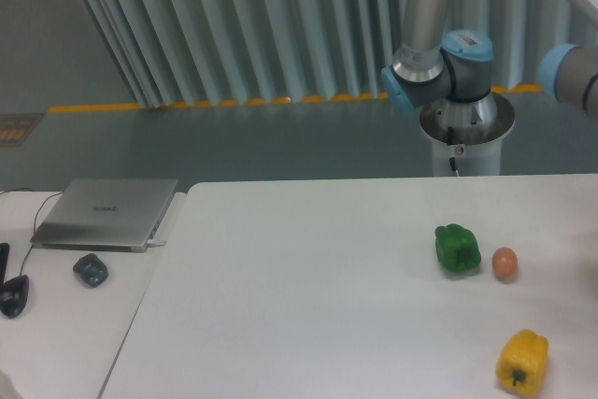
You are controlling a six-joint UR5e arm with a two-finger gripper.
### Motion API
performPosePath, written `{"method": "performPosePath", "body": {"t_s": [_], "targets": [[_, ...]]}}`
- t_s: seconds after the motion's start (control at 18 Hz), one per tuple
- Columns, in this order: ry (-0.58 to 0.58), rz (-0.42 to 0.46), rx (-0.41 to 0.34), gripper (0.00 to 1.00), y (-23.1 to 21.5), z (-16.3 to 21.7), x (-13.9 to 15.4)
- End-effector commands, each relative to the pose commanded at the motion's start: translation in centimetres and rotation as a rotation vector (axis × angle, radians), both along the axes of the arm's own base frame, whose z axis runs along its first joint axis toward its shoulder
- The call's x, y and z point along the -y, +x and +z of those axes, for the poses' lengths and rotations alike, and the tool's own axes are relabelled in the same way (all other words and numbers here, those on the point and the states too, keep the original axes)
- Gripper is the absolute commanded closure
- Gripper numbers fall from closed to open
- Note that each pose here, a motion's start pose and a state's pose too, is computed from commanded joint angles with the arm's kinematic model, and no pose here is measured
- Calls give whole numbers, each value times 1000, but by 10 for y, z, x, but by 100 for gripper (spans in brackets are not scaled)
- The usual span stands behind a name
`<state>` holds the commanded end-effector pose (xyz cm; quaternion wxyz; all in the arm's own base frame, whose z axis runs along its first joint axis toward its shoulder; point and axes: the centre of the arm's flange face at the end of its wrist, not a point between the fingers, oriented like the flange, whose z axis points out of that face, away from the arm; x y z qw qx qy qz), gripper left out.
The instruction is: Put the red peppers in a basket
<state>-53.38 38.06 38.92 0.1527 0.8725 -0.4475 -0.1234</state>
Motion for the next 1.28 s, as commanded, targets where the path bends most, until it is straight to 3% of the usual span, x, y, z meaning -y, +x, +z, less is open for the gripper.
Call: {"method": "performPosePath", "body": {"t_s": [0.11, 0.33, 0.56, 0.78, 0.83, 0.89, 0.94, 1.28], "targets": [[3, -5, -20, 73, -14, -4, 8], [67, 96, -98, 71, -48, -9, 24], [109, 157, -156, 69, -65, -11, 21], [123, 179, -167, 46, -70, -11, 19], [122, 178, -166, 36, -70, -11, 19], [122, 178, -166, 15, -70, -11, 19], [121, 178, -162, 0, -69, -14, 18], [123, 174, -155, 0, -61, -15, 18]]}}
